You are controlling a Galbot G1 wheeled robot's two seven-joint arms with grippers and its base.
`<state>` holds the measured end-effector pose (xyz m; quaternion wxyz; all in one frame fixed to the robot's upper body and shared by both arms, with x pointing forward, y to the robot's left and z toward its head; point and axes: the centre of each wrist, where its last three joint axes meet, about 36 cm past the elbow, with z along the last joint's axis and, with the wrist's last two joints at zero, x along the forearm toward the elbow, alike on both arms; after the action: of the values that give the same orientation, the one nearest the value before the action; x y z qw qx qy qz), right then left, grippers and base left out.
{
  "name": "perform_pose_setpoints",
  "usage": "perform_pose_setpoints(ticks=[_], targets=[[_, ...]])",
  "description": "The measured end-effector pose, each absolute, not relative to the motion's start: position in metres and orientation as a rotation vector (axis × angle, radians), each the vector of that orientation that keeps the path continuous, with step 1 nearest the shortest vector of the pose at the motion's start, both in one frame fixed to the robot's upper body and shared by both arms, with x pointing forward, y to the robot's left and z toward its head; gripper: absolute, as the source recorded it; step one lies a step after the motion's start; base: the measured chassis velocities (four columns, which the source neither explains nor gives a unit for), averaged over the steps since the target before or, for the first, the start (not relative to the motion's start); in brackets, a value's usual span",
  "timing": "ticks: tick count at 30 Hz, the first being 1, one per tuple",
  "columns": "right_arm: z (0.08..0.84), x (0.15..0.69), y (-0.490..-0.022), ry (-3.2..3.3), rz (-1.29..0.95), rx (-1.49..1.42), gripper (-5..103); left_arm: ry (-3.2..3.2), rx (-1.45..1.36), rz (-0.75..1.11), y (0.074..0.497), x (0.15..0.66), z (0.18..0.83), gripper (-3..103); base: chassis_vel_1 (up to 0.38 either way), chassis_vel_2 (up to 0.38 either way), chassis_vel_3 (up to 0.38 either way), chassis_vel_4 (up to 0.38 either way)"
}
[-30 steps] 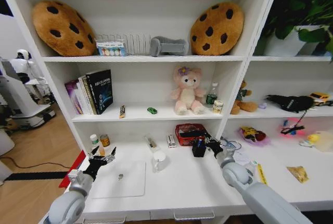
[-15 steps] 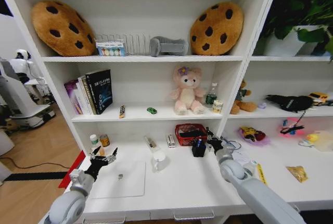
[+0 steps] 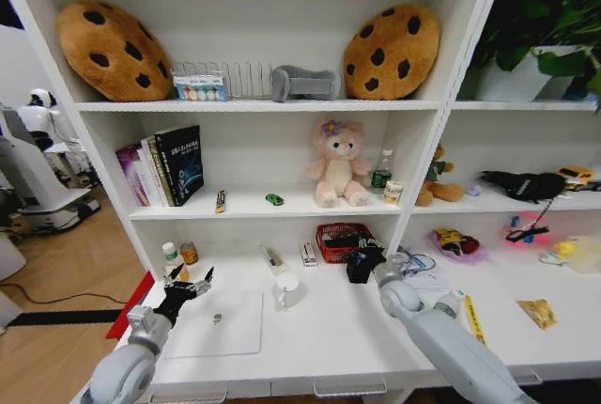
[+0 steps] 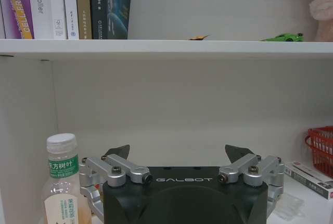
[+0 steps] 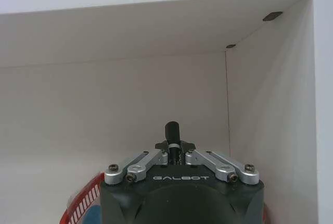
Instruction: Organize the objects on the table.
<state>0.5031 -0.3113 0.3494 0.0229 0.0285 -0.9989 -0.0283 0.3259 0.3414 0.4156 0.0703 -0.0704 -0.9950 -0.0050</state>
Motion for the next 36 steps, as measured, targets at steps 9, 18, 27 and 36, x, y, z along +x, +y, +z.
perform_pose_setpoints(ticks=[9, 18, 27, 36], targets=[[0.338, 0.497, -0.315, -3.113, -0.071, 0.105, 10, -2.992, -0.206, -0.010, 0.343, 0.331, 0.414, 100, 0.000, 0.000, 0.000, 0.000], [0.331, 0.498, -0.309, -3.119, -0.084, 0.125, 10, -2.991, -0.215, 0.001, 0.343, 0.335, 0.415, 100, 0.000, 0.000, 0.000, 0.000], [0.327, 0.501, -0.307, -3.125, -0.116, 0.119, 10, -2.992, -0.220, 0.003, 0.344, 0.334, 0.415, 100, 0.000, 0.000, 0.000, 0.000], [0.326, 0.492, -0.311, -3.118, -0.104, 0.132, 29, -2.991, -0.215, 0.010, 0.344, 0.332, 0.414, 100, 0.000, 0.000, 0.000, 0.000]])
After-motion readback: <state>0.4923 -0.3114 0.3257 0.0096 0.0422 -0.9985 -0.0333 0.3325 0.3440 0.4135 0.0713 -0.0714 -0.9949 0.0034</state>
